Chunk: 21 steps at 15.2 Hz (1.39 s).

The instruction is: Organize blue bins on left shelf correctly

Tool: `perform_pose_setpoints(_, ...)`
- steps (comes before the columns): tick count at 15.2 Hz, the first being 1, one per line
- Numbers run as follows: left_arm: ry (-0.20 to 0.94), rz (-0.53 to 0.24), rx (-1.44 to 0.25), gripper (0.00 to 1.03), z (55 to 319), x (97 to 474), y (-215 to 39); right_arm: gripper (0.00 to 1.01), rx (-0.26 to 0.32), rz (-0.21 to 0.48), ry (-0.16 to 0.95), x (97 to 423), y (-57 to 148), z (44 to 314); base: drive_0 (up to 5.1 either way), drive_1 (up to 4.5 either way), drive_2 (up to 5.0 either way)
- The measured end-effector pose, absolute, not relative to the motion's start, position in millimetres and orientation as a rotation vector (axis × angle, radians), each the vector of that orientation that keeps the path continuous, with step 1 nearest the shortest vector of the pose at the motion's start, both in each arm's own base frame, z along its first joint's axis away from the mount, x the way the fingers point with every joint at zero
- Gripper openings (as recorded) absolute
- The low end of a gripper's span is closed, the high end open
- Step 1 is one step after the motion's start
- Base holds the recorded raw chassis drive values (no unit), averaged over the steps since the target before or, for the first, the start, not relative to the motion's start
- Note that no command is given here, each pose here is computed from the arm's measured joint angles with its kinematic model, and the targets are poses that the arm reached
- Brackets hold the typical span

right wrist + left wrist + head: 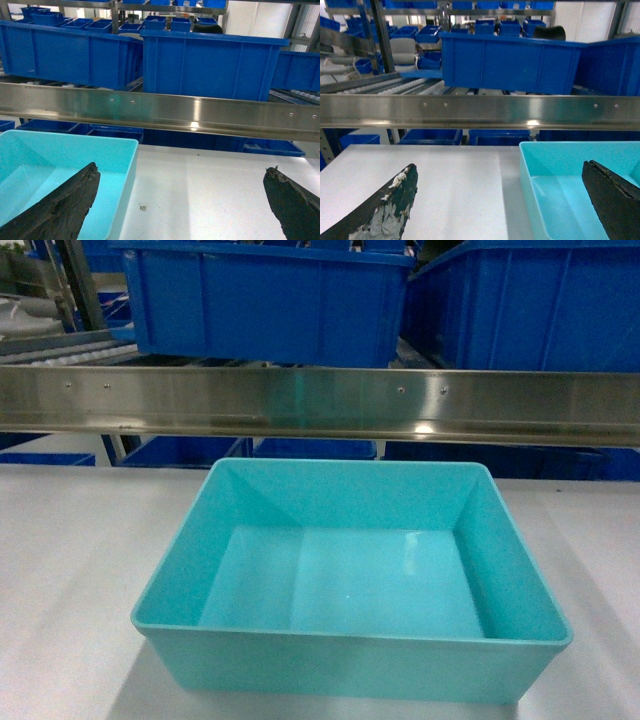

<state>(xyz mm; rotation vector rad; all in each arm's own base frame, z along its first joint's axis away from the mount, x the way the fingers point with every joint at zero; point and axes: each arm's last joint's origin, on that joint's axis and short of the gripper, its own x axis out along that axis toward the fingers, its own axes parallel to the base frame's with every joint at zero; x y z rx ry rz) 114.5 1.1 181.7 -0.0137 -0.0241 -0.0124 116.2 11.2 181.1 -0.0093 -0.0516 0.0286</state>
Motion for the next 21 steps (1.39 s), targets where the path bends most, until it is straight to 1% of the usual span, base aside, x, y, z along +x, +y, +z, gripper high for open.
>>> perform_pose_setpoints(2, 0.027, -0.024, -0.016, 0.98, 189, 145, 1, 0.98, -0.017, 0.052, -0.045, 144, 25, 198, 0.0, 0.00, 0.0)
perform_pose_setpoints(3, 0.061, -0.047, -0.013, 0.98, 189, 162, -2, 0.98, -0.025, 0.047, -0.055, 164, 36, 209, 0.0, 0.00, 0.0)
perform_pose_setpoints(4, 0.145, -0.068, -0.022, 0.98, 183, 179, -4, 0.98, -0.041, 0.044, -0.006, 184, 48, 211, 0.0, 0.00, 0.0)
perform_pose_setpoints(5, 0.250, -0.080, -0.035, 0.98, 175, 193, -8, 0.98, -0.062, 0.049, 0.075, 201, 59, 203, 0.0, 0.00, 0.0)
perform_pose_setpoints(6, 0.325, -0.104, -0.044, 0.98, 170, 206, -15, 0.98, -0.079, 0.046, 0.160, 220, 68, 195, 0.0, 0.00, 0.0)
perform_pose_setpoints(7, 0.380, -0.114, -0.048, 0.98, 170, 221, -22, 0.98, -0.081, 0.054, 0.232, 238, 77, 190, 0.0, 0.00, 0.0)
perform_pose_setpoints(8, 0.423, -0.119, -0.062, 0.98, 170, 231, -26, 0.98, -0.090, 0.049, 0.304, 250, 81, 185, 0.0, 0.00, 0.0)
perform_pose_setpoints(9, 0.444, -0.115, -0.067, 0.98, 167, 230, -26, 0.98, -0.099, 0.035, 0.335, 250, 80, 180, 0.0, 0.00, 0.0)
perform_pose_setpoints(12, 0.439, -0.110, -0.079, 0.98, 168, 230, -25, 0.98, -0.090, 0.026, 0.326, 250, 79, 182, 0.0, 0.00, 0.0)
perform_pose_setpoints(13, 0.457, -0.108, -0.089, 0.98, 165, 234, -26, 0.98, -0.080, 0.045, 0.386, 253, 81, 175, 0.0, 0.00, 0.0)
perform_pose_setpoints(14, 0.513, -0.086, -0.107, 0.98, 153, 244, -26, 0.98, -0.074, 0.083, 0.481, 259, 85, 164, 0.0, 0.00, 0.0)
perform_pose_setpoints(15, 0.580, -0.073, -0.117, 0.98, 139, 249, -28, 0.98, -0.062, 0.110, 0.554, 263, 89, 159, 0.0, 0.00, 0.0)
perform_pose_setpoints(16, 0.614, -0.070, -0.114, 0.98, 131, 252, -32, 0.98, -0.054, 0.122, 0.567, 267, 93, 160, 0.0, 0.00, 0.0)
perform_pose_setpoints(18, 0.614, -0.095, -0.098, 0.98, 131, 265, -44, 0.98, -0.028, 0.131, 0.578, 281, 99, 163, 0.0, 0.00, 0.0)
perform_pose_setpoints(19, 0.618, -0.106, -0.090, 0.98, 130, 270, -50, 0.98, -0.017, 0.122, 0.598, 288, 100, 157, 0.0, 0.00, 0.0)
perform_pose_setpoints(21, 0.643, -0.127, -0.072, 0.98, 124, 275, -60, 0.98, -0.019, 0.094, 0.660, 298, 101, 136, 0.0, 0.00, 0.0)
